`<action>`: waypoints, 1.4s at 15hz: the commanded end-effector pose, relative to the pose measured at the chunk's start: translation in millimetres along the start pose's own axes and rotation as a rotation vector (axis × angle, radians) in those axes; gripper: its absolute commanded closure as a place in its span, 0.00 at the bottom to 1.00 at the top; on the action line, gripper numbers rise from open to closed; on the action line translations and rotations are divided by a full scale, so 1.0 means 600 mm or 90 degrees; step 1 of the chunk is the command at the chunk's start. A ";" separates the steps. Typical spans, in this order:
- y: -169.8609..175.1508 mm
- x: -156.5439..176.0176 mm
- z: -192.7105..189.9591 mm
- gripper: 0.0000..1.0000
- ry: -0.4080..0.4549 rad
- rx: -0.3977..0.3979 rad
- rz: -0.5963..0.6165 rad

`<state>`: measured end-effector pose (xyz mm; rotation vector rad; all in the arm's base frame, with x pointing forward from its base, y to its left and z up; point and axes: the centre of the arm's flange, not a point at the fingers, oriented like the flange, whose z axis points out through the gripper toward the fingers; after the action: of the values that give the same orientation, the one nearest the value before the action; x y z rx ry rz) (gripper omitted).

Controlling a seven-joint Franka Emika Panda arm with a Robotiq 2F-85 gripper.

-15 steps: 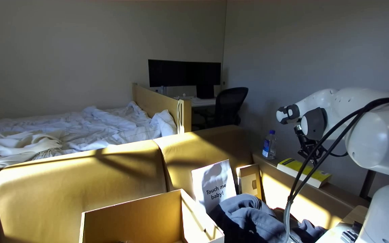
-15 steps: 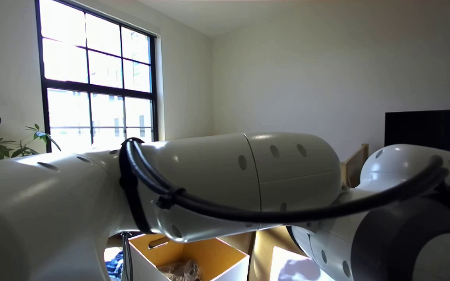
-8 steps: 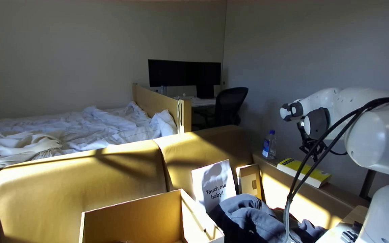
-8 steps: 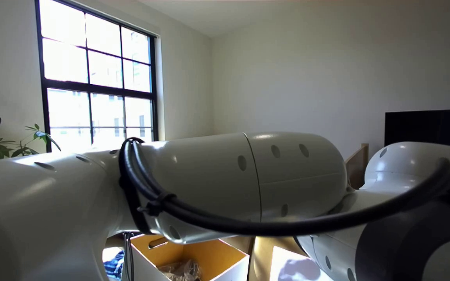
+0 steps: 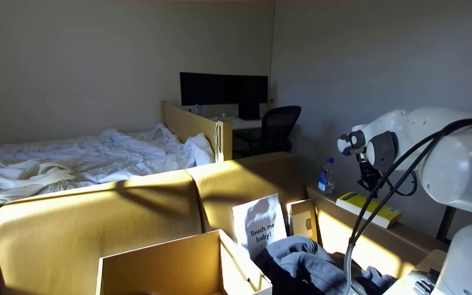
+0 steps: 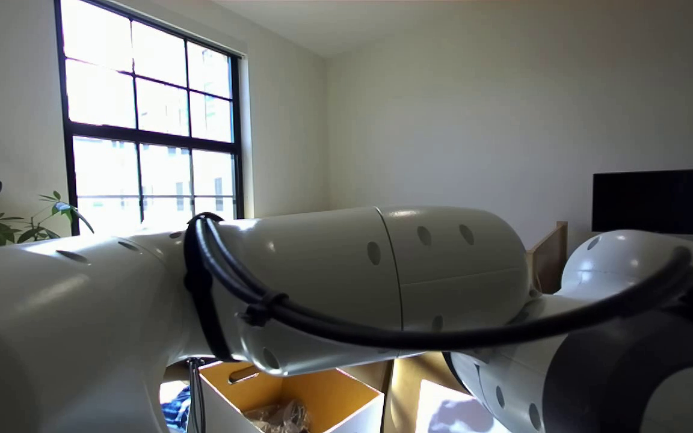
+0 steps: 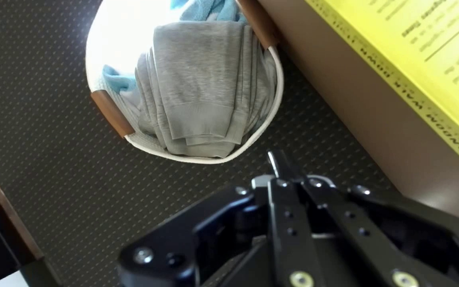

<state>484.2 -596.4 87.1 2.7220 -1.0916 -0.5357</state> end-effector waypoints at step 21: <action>0.006 -0.042 0.091 1.00 -0.192 -0.098 0.017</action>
<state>468.7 -558.0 46.2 2.6620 -1.0004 -0.9356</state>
